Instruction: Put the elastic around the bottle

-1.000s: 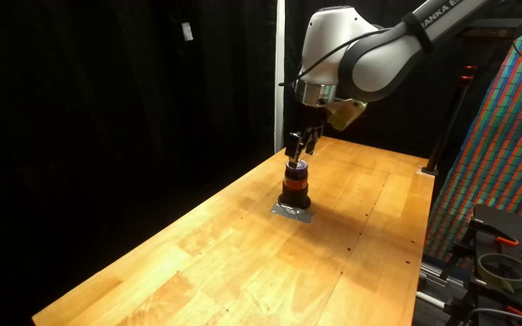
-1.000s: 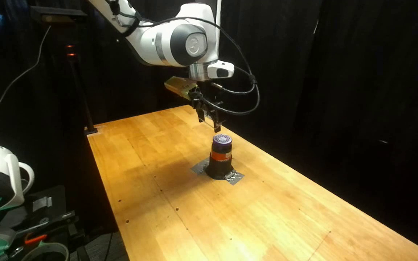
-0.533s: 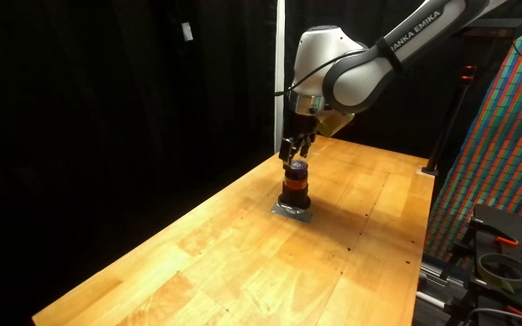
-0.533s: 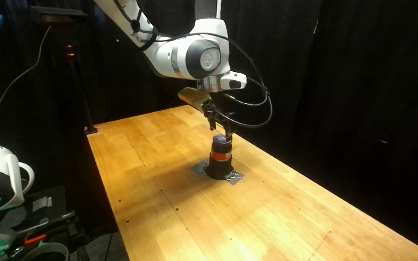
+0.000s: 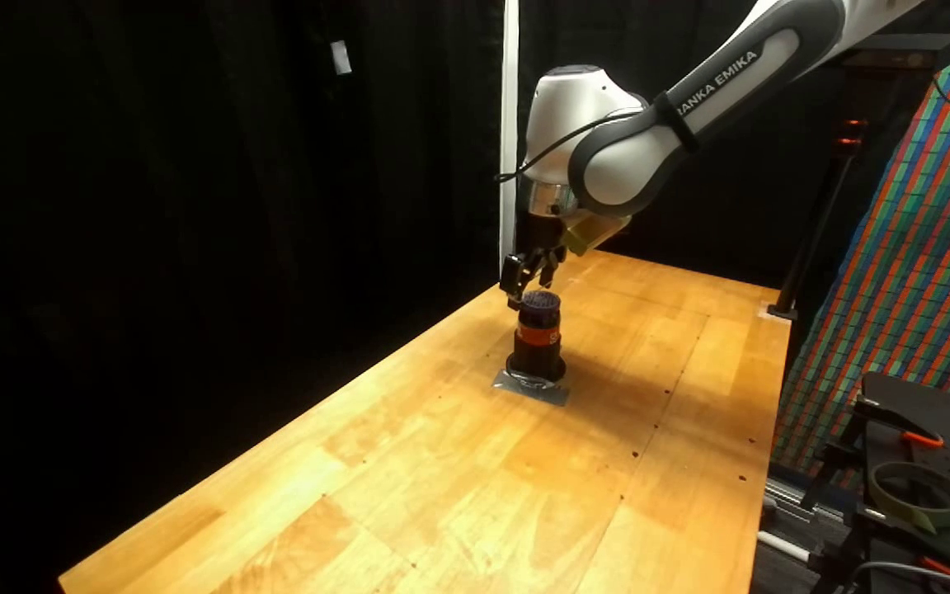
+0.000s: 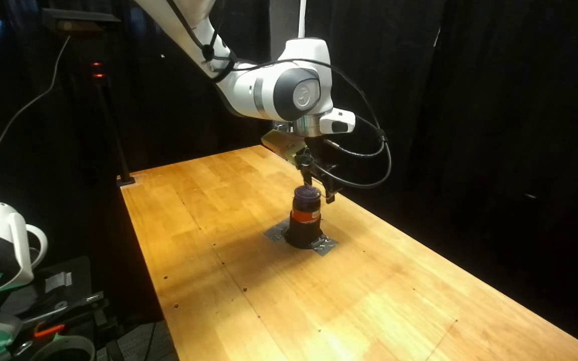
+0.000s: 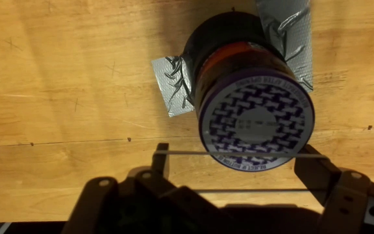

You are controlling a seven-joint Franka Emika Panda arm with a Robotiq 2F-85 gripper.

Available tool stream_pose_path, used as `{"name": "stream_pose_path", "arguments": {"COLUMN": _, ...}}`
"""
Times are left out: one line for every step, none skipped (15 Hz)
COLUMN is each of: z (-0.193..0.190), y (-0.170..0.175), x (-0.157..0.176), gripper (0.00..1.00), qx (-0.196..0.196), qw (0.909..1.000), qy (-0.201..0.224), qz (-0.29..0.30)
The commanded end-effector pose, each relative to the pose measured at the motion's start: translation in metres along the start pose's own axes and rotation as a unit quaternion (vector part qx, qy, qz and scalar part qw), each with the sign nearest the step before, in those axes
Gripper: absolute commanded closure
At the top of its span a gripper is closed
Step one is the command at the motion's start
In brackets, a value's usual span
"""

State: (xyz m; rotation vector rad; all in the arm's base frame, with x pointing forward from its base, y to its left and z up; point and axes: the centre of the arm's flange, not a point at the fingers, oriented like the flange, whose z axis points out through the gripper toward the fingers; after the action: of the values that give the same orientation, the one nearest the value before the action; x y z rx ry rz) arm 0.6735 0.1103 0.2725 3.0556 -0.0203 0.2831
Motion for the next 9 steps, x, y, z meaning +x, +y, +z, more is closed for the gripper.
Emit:
{"name": "stream_pose_path", "arguments": {"z": 0.015, "y": 0.003, "x": 0.014, "gripper": 0.00, "qx": 0.013, "qw": 0.9997, "qy": -0.019, "qz": -0.001}}
{"name": "stream_pose_path", "arguments": {"z": 0.021, "y": 0.003, "x": 0.012, "gripper": 0.00, "qx": 0.020, "qw": 0.9993, "qy": -0.032, "qz": -0.003}}
{"name": "stream_pose_path", "arguments": {"z": 0.026, "y": 0.003, "x": 0.011, "gripper": 0.00, "qx": 0.025, "qw": 0.9987, "qy": -0.044, "qz": -0.002}}
{"name": "stream_pose_path", "arguments": {"z": 0.028, "y": 0.003, "x": 0.010, "gripper": 0.00, "qx": 0.036, "qw": 0.9978, "qy": -0.056, "qz": -0.004}}
{"name": "stream_pose_path", "arguments": {"z": 0.029, "y": 0.003, "x": 0.009, "gripper": 0.00, "qx": 0.044, "qw": 0.9967, "qy": -0.068, "qz": -0.004}}
{"name": "stream_pose_path", "arguments": {"z": 0.027, "y": 0.003, "x": 0.006, "gripper": 0.00, "qx": 0.055, "qw": 0.9950, "qy": -0.082, "qz": -0.008}}
{"name": "stream_pose_path", "arguments": {"z": 0.025, "y": 0.004, "x": 0.003, "gripper": 0.00, "qx": 0.064, "qw": 0.9934, "qy": -0.094, "qz": -0.008}}
{"name": "stream_pose_path", "arguments": {"z": 0.021, "y": 0.006, "x": 0.000, "gripper": 0.00, "qx": 0.070, "qw": 0.9921, "qy": -0.103, "qz": -0.010}}
{"name": "stream_pose_path", "arguments": {"z": 0.016, "y": 0.010, "x": -0.004, "gripper": 0.00, "qx": 0.073, "qw": 0.9912, "qy": -0.110, "qz": -0.006}}
